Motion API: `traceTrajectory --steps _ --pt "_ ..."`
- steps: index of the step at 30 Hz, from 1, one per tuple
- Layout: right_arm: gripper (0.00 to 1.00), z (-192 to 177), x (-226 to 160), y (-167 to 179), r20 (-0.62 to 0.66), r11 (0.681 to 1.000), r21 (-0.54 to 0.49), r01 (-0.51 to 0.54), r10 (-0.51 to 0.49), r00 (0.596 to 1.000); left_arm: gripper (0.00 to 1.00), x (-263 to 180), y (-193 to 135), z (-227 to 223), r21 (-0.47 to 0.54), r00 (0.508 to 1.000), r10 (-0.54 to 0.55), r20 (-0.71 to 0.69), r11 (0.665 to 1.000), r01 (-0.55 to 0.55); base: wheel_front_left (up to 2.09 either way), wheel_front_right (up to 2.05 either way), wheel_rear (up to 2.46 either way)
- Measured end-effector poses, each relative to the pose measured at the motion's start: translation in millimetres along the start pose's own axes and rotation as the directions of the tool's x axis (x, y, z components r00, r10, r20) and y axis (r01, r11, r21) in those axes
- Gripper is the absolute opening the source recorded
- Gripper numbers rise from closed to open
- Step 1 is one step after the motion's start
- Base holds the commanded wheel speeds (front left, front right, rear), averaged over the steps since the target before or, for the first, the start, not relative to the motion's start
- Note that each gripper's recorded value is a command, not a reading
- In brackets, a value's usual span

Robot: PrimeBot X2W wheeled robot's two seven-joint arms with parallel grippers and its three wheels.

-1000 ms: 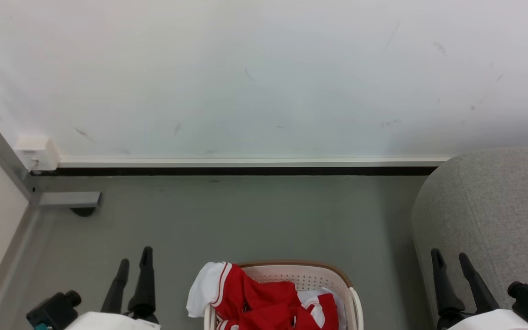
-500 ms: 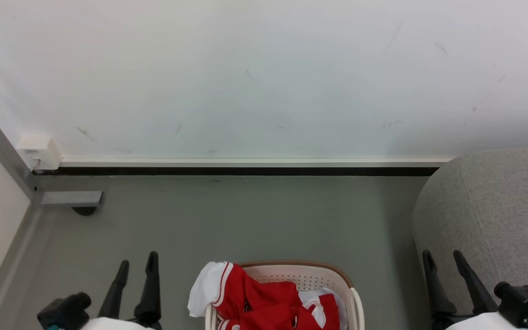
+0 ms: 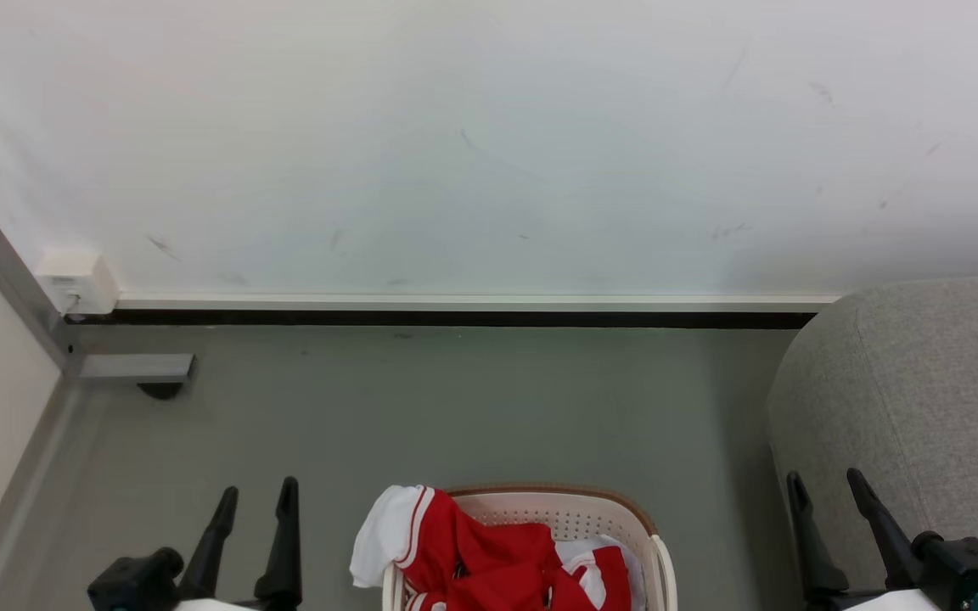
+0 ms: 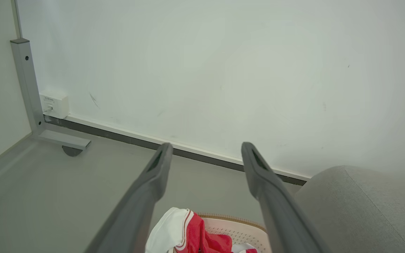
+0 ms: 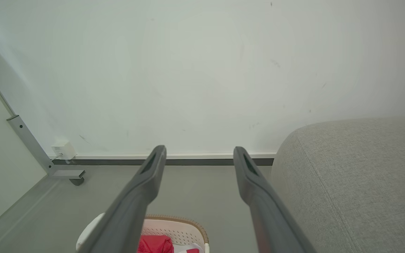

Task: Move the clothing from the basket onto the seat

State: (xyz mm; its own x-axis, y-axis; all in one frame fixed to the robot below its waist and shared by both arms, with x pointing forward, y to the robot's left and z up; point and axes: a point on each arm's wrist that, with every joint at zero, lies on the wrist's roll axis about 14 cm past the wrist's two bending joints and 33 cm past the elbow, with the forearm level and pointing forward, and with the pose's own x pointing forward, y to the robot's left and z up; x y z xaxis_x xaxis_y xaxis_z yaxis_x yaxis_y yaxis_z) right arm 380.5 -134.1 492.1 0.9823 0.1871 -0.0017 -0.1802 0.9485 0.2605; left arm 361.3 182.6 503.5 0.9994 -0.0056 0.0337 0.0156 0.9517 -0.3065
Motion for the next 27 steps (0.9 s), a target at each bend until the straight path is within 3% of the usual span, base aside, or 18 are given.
traceTrajectory --steps 27 --pt "1.0 -10.3 -6.0 -12.4 -0.007 0.991 -0.128 0.03 -0.031 0.999 1.0 -6.8 -7.3 -4.1 0.211 0.998 -0.055 0.006 0.976 0.052 0.0 0.0 0.0"
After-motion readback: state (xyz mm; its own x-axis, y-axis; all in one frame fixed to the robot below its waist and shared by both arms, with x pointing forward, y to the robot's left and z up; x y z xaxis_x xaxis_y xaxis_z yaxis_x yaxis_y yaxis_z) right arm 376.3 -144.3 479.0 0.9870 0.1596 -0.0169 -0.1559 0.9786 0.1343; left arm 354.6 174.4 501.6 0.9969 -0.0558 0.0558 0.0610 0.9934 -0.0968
